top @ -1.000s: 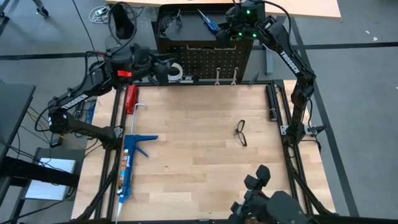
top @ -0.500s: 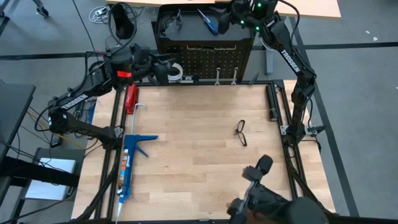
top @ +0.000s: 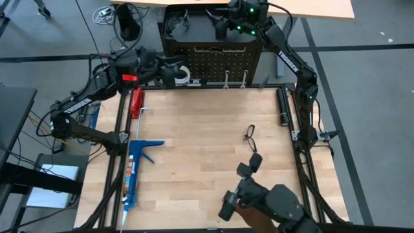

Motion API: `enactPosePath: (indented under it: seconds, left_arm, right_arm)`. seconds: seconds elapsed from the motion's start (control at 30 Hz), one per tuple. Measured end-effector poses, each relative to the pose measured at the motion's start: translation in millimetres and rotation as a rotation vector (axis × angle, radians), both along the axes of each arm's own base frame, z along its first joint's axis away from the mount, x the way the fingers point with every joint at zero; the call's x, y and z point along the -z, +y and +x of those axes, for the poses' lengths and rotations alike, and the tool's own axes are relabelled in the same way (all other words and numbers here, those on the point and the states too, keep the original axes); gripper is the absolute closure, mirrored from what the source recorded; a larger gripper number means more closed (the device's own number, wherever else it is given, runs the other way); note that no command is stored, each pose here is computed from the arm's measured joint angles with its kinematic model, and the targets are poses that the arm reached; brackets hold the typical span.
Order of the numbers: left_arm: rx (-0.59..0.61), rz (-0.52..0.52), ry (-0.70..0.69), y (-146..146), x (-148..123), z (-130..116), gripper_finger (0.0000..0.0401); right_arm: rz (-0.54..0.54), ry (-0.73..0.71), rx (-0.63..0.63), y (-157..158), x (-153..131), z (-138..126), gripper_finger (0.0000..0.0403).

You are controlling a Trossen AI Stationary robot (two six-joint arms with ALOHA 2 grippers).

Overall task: Hang tools onto peg board
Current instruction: Remove the blue screwdriver from the black pegboard

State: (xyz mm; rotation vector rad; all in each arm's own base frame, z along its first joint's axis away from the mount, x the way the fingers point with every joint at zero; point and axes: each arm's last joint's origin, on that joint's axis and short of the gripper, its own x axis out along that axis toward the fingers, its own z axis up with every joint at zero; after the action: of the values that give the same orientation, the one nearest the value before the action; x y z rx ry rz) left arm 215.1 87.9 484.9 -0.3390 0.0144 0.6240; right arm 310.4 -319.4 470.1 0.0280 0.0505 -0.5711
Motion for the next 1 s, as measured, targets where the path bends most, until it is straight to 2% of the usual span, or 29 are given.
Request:
enactPosePath:
  seconds: [0.33,0.63,0.73,0.87,1.0]
  left_arm:
    - [0.000,-0.001,0.003,0,0,0,0.0219]
    - [0.000,0.002,0.005,0,0,0,0.0219]
    - [0.000,0.002,0.005,0,0,0,0.0219]
    - [0.000,0.001,0.006,0,1,0,0.0219]
    - [0.000,0.002,0.006,0,0,0,0.0219]
  right_arm:
    - [0.038,0.105,0.027,2,13,4,0.0193]
    - [0.037,0.102,0.031,1,11,2,0.0193]
    - [-0.016,0.109,0.024,5,6,1,0.0193]
    - [-0.103,0.043,0.026,14,-12,-2,0.0195]
    - [-0.099,0.016,0.034,17,-19,-6,0.0202]
